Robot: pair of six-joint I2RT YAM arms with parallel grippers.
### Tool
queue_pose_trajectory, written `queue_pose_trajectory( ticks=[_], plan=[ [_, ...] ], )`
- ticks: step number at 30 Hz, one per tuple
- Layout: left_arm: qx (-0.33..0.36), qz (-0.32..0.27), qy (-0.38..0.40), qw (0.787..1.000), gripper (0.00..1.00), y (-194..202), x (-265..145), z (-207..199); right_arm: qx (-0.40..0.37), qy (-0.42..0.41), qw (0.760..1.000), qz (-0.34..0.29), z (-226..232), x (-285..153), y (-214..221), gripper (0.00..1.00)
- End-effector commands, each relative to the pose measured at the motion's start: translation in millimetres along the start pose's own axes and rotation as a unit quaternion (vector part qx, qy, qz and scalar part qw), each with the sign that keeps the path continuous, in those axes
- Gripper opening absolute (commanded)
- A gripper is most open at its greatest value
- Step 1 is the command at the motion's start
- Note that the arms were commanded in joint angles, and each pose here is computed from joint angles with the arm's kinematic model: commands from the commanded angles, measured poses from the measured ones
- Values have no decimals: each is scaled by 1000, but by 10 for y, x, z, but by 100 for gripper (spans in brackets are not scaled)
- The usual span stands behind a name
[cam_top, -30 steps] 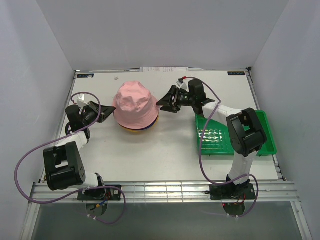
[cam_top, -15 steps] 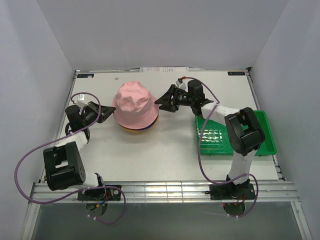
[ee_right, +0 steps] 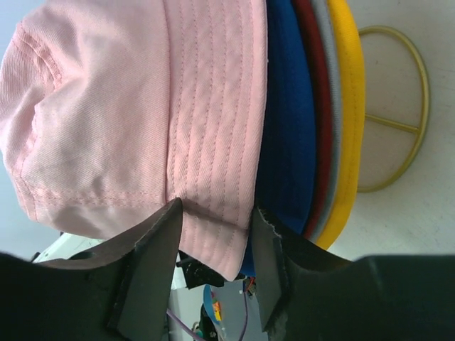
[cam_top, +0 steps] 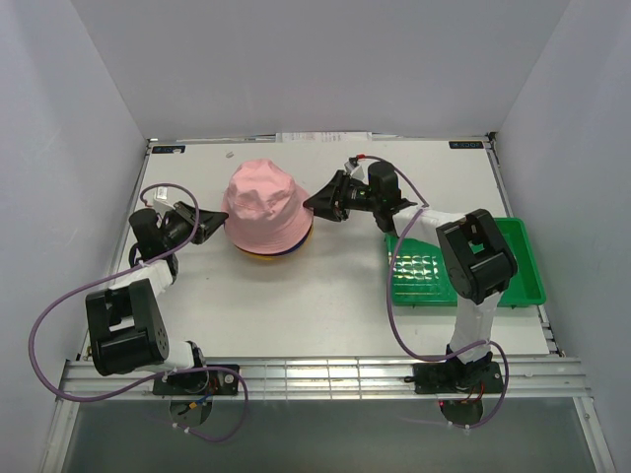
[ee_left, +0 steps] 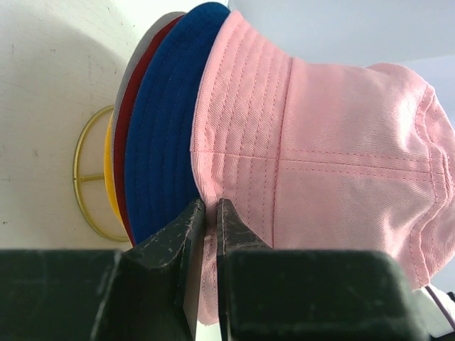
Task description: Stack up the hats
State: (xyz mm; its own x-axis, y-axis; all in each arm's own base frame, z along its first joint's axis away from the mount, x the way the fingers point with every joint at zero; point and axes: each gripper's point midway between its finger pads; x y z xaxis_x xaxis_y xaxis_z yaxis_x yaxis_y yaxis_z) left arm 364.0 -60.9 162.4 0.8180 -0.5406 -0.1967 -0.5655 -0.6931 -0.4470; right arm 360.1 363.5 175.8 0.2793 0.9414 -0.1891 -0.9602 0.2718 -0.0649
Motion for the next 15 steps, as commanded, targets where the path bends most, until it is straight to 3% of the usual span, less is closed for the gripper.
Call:
queue_pose_trajectory(
  ticks=[1,4,11,15],
  plan=[
    [9,8,2,1000,0,75,-56,-12,-12,-25,1000,-3,96,14,10,45],
    [9,9,1,1000,0,86,-58,-2,-6,-20,1000,-5,38,14,16,31],
    [6,9,-11,1000,0,110,-64,64,8,11,1000,-8,-234,7,49,12],
    [2,9,-27,1000,0,125,-63,137,10,53,998,-13,-465,3,50,8]
  ],
)
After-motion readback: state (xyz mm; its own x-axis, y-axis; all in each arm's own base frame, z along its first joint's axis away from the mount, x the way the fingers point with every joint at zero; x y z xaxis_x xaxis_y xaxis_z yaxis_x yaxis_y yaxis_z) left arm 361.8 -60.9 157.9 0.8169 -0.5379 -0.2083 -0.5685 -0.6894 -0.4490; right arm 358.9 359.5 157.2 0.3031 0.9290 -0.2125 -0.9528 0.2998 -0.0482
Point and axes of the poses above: each gripper's point midway between its finger pads, its own x axis out along the fingers, its own z axis along the line the jaws close on, y = z × x, and after that the axes turned 7 degrees about x, right-handed
